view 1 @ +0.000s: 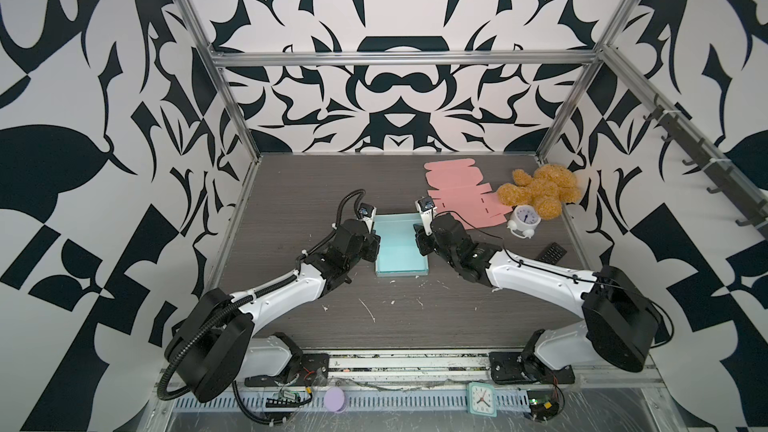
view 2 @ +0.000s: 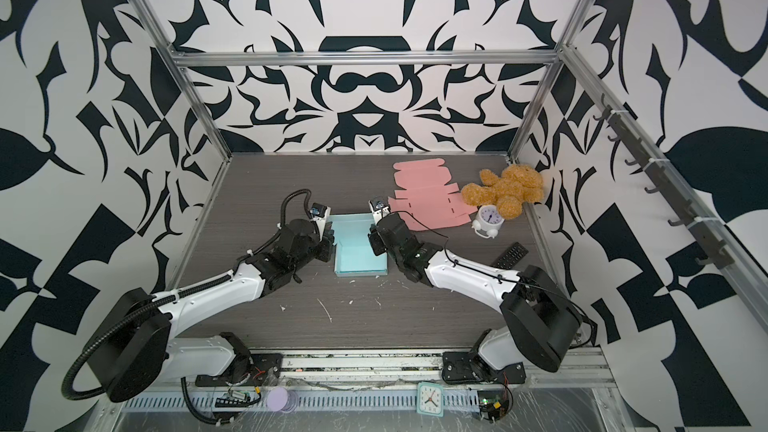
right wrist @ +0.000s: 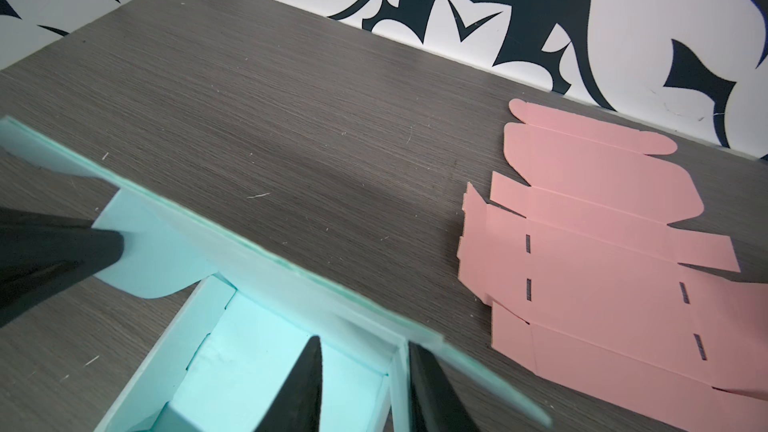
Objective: Fold the paper box
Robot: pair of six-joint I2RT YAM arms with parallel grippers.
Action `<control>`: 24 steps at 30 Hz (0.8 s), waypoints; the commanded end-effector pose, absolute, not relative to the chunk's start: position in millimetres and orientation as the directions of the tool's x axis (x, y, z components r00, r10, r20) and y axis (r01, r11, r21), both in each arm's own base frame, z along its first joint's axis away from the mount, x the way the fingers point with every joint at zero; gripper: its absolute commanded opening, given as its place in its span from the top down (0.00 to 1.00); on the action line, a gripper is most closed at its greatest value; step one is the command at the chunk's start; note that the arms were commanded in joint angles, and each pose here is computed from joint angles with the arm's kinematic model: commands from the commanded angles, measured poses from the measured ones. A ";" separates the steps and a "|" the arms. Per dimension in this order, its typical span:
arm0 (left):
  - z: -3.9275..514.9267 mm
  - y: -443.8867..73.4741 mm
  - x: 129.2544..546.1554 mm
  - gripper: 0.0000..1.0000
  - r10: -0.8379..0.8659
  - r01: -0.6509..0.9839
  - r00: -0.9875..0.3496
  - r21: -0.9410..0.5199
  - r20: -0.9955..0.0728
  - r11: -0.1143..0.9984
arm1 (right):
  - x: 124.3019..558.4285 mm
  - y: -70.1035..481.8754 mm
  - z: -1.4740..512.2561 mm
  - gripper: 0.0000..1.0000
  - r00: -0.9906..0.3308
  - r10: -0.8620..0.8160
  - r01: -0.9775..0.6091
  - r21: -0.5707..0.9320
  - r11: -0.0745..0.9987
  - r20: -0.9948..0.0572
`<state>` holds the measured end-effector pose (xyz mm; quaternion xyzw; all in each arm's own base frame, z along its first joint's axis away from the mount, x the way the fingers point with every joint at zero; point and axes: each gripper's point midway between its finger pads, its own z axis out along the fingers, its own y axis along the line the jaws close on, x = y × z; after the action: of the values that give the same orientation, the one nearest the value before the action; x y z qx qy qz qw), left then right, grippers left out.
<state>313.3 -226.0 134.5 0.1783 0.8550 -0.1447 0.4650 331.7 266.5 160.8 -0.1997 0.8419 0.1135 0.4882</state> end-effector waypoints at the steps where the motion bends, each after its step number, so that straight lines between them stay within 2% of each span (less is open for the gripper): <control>1: 138.7 -230.4 312.5 0.98 0.183 0.456 -0.505 -0.081 -0.844 0.887 | 327.9 263.8 167.8 0.64 -0.446 -0.197 -0.447 0.027 0.894 -0.873; 9: 140.4 -230.8 312.5 0.98 0.179 0.458 -0.498 -0.082 -0.848 0.885 | 330.9 258.0 157.7 0.68 -0.469 -0.193 -0.431 0.033 0.902 -0.862; 20: 140.6 -231.4 311.9 0.99 0.176 0.461 -0.496 -0.087 -0.850 0.883 | 333.2 237.9 143.4 0.68 -0.536 -0.141 -0.388 0.094 0.917 -0.832; 24: 142.2 -231.3 312.0 0.98 0.173 0.461 -0.494 -0.087 -0.852 0.883 | 330.6 241.8 142.6 0.73 -0.545 -0.143 -0.412 0.115 0.904 -0.826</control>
<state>312.2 -225.9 132.8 0.1825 0.8562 -0.1430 0.4618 332.9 234.8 128.2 -0.1624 0.8746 0.1204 0.4407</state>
